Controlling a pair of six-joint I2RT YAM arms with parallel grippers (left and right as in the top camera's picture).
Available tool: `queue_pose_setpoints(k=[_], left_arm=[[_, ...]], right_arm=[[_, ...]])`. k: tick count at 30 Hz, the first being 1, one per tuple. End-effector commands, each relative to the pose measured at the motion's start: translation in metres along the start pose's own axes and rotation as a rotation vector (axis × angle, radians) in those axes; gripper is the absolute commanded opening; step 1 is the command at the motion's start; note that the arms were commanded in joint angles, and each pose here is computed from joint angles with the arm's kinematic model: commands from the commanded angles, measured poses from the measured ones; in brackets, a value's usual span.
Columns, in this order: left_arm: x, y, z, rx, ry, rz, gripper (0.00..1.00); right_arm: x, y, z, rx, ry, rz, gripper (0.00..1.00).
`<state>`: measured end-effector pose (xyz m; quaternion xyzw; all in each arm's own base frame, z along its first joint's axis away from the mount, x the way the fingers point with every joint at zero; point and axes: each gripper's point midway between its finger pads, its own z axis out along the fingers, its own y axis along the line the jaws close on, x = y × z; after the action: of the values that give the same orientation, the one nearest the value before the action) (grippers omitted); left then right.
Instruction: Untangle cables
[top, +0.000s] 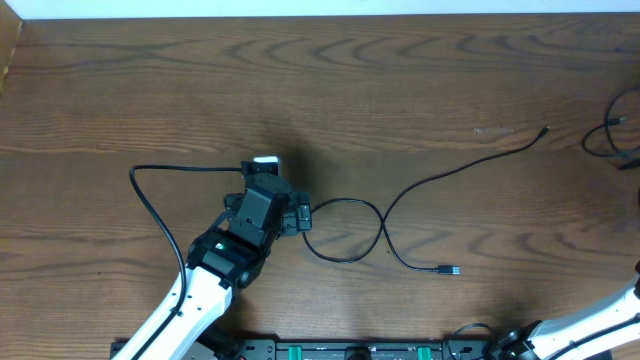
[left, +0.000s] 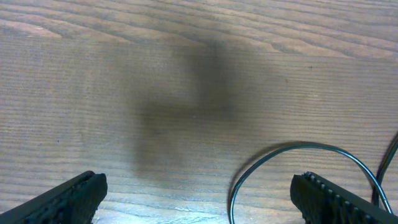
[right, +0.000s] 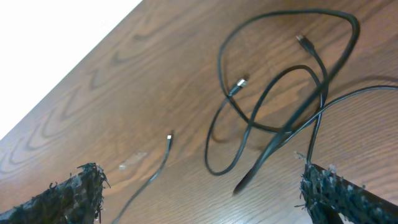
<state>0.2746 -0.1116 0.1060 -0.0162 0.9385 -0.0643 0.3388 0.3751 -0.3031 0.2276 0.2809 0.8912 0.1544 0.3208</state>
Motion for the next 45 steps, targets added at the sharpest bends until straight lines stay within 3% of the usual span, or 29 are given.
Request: queue_pose_setpoints(k=[1, 9, 16, 26, 33, 45], left_arm=[[-0.006, 0.002, -0.002, -0.010, -0.015, 0.003, 1.00], [-0.006, 0.002, -0.002, -0.010, -0.016, 0.003, 1.00], [-0.006, 0.002, -0.002, -0.010, -0.015, 0.003, 1.00], [-0.006, 0.002, -0.002, -0.010, -0.015, 0.003, 1.00], [-0.006, 0.002, -0.002, -0.010, -0.015, 0.003, 1.00], [-0.006, 0.002, -0.002, -0.010, -0.015, 0.003, 1.00]], right_arm=[[-0.002, 0.020, -0.026, 0.011, -0.031, -0.023, 0.99], [0.013, 0.061, -0.065, 0.064, -0.036, -0.081, 0.99], [0.042, 0.122, -0.055, -0.012, 0.062, -0.210, 0.99], [0.127, 0.233, -0.006, -0.237, 0.322, -0.717, 0.99], [0.207, 0.278, 0.028, -0.386, 0.496, -1.013, 0.99], [0.334, 0.289, 0.083, -0.462, 0.743, -1.071, 0.99]])
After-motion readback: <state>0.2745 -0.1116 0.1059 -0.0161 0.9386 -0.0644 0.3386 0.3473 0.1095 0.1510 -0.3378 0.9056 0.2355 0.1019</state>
